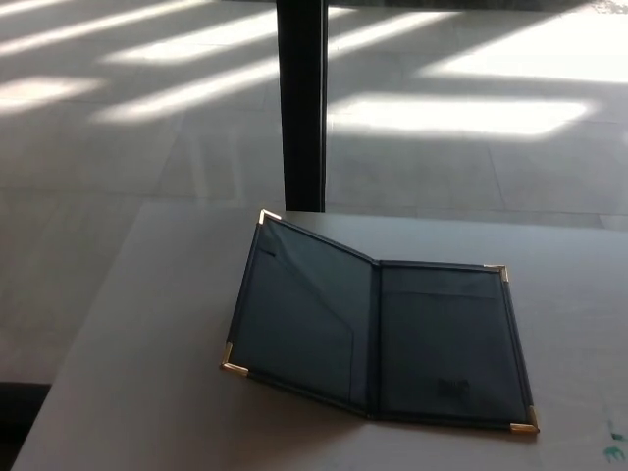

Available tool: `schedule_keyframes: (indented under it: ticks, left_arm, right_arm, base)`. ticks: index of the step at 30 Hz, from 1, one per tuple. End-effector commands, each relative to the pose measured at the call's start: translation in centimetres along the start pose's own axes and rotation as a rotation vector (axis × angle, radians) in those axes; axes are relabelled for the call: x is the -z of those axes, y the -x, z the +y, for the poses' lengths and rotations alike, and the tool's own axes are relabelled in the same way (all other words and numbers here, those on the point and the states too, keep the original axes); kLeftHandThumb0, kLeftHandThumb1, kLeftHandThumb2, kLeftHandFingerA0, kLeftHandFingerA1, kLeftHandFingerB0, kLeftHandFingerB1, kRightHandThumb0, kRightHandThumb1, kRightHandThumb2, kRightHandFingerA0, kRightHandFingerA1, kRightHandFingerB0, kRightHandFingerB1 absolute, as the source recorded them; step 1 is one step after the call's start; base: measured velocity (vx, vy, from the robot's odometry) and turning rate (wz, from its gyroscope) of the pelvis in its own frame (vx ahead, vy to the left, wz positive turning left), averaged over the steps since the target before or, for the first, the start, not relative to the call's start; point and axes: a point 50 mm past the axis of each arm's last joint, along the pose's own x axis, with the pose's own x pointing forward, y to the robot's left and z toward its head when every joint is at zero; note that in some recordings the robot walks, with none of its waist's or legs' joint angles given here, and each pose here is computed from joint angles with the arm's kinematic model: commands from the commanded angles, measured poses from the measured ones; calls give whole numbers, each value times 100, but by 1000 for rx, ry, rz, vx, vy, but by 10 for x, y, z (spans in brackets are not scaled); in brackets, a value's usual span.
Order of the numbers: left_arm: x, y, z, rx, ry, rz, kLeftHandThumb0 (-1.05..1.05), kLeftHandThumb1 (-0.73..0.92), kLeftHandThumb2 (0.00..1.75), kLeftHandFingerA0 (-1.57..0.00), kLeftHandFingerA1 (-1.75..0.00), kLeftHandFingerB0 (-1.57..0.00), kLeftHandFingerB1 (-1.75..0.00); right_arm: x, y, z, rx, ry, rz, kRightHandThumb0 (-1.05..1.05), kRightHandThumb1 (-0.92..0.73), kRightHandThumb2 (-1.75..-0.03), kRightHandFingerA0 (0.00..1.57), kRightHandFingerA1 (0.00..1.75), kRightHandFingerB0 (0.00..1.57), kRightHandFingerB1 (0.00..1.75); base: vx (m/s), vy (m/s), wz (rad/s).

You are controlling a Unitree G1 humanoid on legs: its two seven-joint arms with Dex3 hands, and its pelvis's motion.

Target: The robot uses its left hand to push the cover of the diary kept in the middle of the desk to close it

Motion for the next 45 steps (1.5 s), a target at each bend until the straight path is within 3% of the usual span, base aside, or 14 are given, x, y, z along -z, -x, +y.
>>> schedule_keyframes:
  ticks: [1, 3, 4, 7, 12, 18, 19, 28, 34, 40, 41, 43, 44, 45]
  left_arm:
    - [-18, 0, 28, -146, 179, -11, -93, 87, 66, -87, -83, -83, -80]
    - [-22, 2, 30, -174, 178, -52, -87, 67, 117, -80, -85, -85, -85]
    - [-28, 3, 30, -216, 171, -81, -89, 90, 66, -81, -87, -85, -91]
    - [-78, 12, 13, -236, 224, -321, -63, 73, 108, -60, -68, -44, -59]
    - [-101, 20, 1, -205, 241, -378, -70, 89, 67, -89, -61, -52, -44]
    - [-173, 51, -56, 5, 398, -576, -67, 92, 69, -48, -44, -38, -41]
    - [-180, 55, -70, 60, 480, -558, -62, 76, 116, -41, -58, -20, -48]
    - [-186, 74, -148, 351, 773, -334, -77, 92, 73, -47, -49, -34, -44]
    - [-165, 81, -174, 441, 1064, -87, -77, 85, 112, -27, -59, -15, -51]
    - [-140, 85, -191, 460, 1112, 40, -82, 92, 81, -30, -60, -19, -47]
    - [-139, 85, -191, 466, 1119, 47, -70, 77, 121, -36, -67, -6, -49]
    - [-140, 85, -191, 485, 1137, 44, -89, 91, 84, -32, -61, -18, -47]
    - [-142, 86, -190, 483, 1148, 46, -72, 77, 122, -36, -67, -5, -48]
    - [-141, 86, -189, 479, 1154, 50, -89, 92, 82, -37, -61, -22, -47]
  right_arm:
    - [-19, 2, -22, 32, -263, -55, -70, -91, -67, 65, 63, 63, 46]
    - [-20, 1, -20, 27, -262, -52, -68, -91, -67, 65, 61, 63, 46]
    - [-21, 1, -19, 23, -260, -54, -68, -91, -67, 63, 61, 61, 46]
    - [-22, 1, -22, 20, -253, -53, -69, -91, -67, 64, 64, 60, 45]
    - [-20, -1, -23, 15, -246, -50, -69, -92, -67, 63, 61, 59, 44]
    - [-20, 0, -22, 23, -243, -45, -69, -92, -67, 65, 63, 63, 46]
    - [-20, 0, -22, 24, -250, -47, -69, -91, -67, 67, 66, 64, 46]
    - [-17, 1, -22, 7, -246, -47, -69, -92, -67, 63, 63, 62, 47]
    - [-10, 2, -20, 14, -251, -23, -67, -92, -68, 64, 63, 62, 46]
    - [-6, 2, -18, 9, -268, -17, -68, -92, -68, 62, 60, 59, 44]
    - [-6, 2, -19, 9, -267, -15, -68, -92, -67, 62, 61, 61, 46]
    - [-4, 2, -18, 8, -277, -3, -68, -92, -67, 61, 61, 61, 46]
    - [-2, 2, -16, 5, -286, -2, -67, -92, -67, 62, 60, 62, 46]
    - [-1, 1, -16, 3, -280, -3, -67, -92, -68, 62, 59, 61, 46]
  base:
    - [0, 0, 0]
    - [0, 0, 0]
    - [0, 0, 0]
    - [0, 0, 0]
    - [0, 0, 0]
    - [0, 0, 0]
    - [0, 0, 0]
    - [0, 0, 0]
    - [0, 0, 0]
    - [0, 0, 0]
    - [0, 0, 0]
    - [0, 0, 0]
    - [0, 0, 0]
    - [0, 0, 0]
